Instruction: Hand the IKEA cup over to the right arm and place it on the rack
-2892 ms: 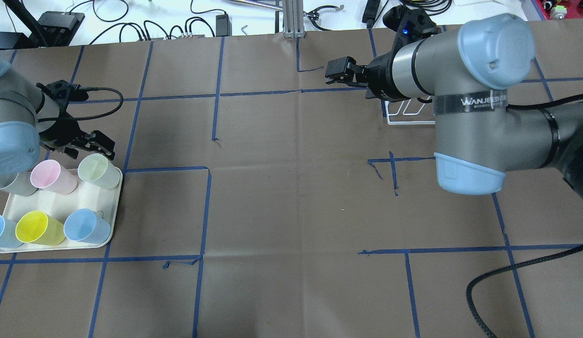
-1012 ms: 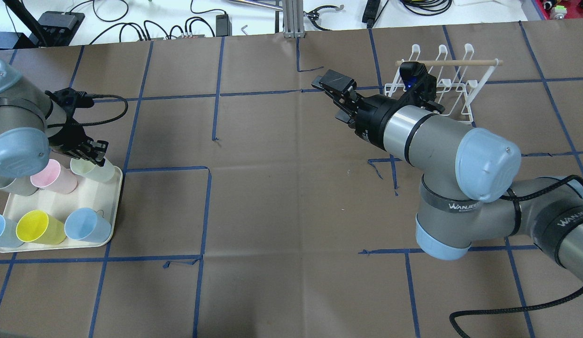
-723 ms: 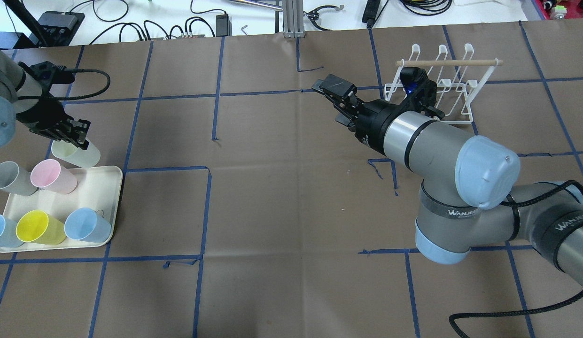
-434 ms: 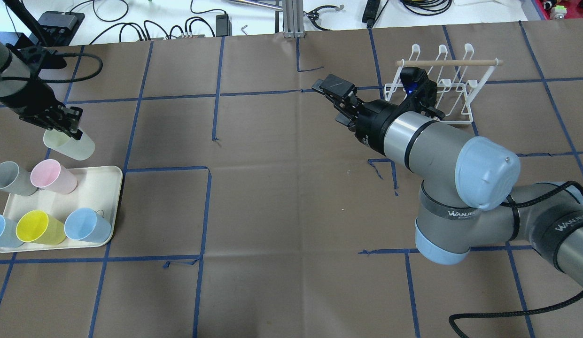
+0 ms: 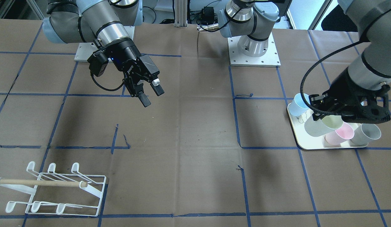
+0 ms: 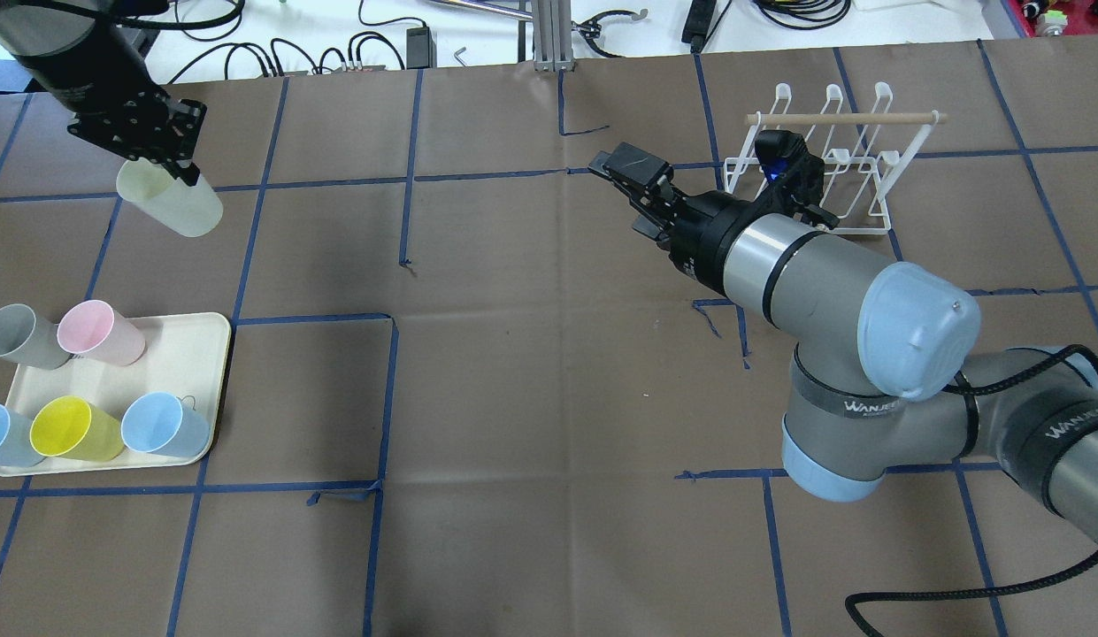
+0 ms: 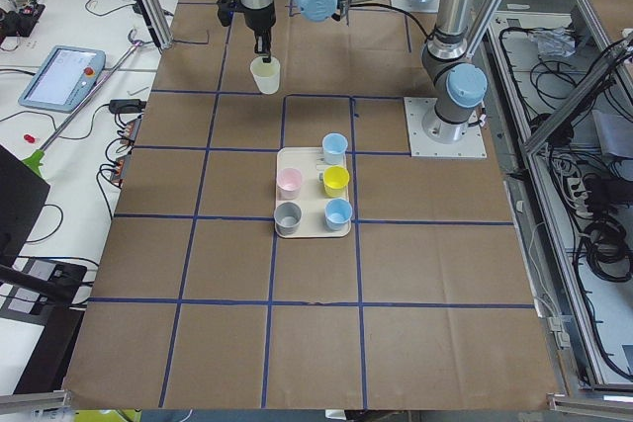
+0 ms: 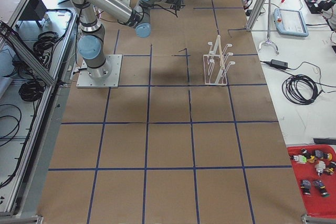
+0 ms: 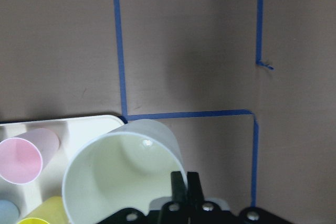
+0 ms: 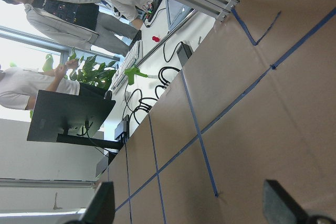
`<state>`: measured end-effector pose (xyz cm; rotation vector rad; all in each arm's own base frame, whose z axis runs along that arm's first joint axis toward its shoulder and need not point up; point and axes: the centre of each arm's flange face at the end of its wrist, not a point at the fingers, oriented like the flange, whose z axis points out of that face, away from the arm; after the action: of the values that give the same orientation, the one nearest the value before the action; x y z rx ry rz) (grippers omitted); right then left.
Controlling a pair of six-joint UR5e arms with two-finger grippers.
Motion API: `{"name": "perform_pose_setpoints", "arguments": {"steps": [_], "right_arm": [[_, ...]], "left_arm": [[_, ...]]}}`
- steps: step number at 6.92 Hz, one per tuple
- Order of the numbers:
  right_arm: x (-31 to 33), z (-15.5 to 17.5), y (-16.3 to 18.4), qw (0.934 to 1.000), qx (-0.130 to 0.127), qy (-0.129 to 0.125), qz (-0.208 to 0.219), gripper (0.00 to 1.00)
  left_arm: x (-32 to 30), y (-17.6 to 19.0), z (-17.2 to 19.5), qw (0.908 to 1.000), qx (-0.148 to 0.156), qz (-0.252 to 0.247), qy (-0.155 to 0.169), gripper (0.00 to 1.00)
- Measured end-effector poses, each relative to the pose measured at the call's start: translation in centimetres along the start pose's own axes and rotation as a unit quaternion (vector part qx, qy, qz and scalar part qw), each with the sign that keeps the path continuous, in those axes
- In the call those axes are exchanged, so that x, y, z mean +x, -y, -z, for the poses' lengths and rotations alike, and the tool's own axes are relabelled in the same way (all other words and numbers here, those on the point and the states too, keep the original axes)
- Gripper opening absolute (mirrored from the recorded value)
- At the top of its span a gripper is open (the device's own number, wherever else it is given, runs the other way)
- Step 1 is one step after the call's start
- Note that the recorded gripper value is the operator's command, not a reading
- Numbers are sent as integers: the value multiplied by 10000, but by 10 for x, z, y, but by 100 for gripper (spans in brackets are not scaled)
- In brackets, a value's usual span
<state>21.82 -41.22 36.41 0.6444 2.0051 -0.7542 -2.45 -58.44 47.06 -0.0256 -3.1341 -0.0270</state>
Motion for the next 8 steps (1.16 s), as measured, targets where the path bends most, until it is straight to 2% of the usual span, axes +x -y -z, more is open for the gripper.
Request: {"name": "perform_pose_setpoints", "arguments": {"steps": [2, 3, 4, 5, 6, 7, 8], "right_arm": [[-2, 3, -1, 9997, 74, 114, -212, 100], [-3, 5, 0, 9990, 132, 204, -382, 100], [-3, 6, 2, 9984, 175, 239, -477, 100], [-2, 7, 4, 9981, 221, 234, -530, 100], [0, 8, 6, 9970, 273, 215, -698, 100], [2, 9, 10, 9936, 315, 210, -1066, 100], [4, 10, 13, 9886, 352, 212, -1452, 100]], "left_arm": [[54, -4, 7, 9997, 136, -123, -168, 0], [71, -6, 9, 9985, 328, -242, -376, 0], [83, -4, 13, 9941, 735, -436, -662, 0], [93, -3, 16, 9845, 1274, -761, -931, 0], [102, -8, 18, 9687, 1862, -1117, -1204, 0], [111, -18, 15, 9478, 2434, -1430, -1481, 0], [120, -33, 7, 9219, 2991, -1738, -1744, 0]]}}
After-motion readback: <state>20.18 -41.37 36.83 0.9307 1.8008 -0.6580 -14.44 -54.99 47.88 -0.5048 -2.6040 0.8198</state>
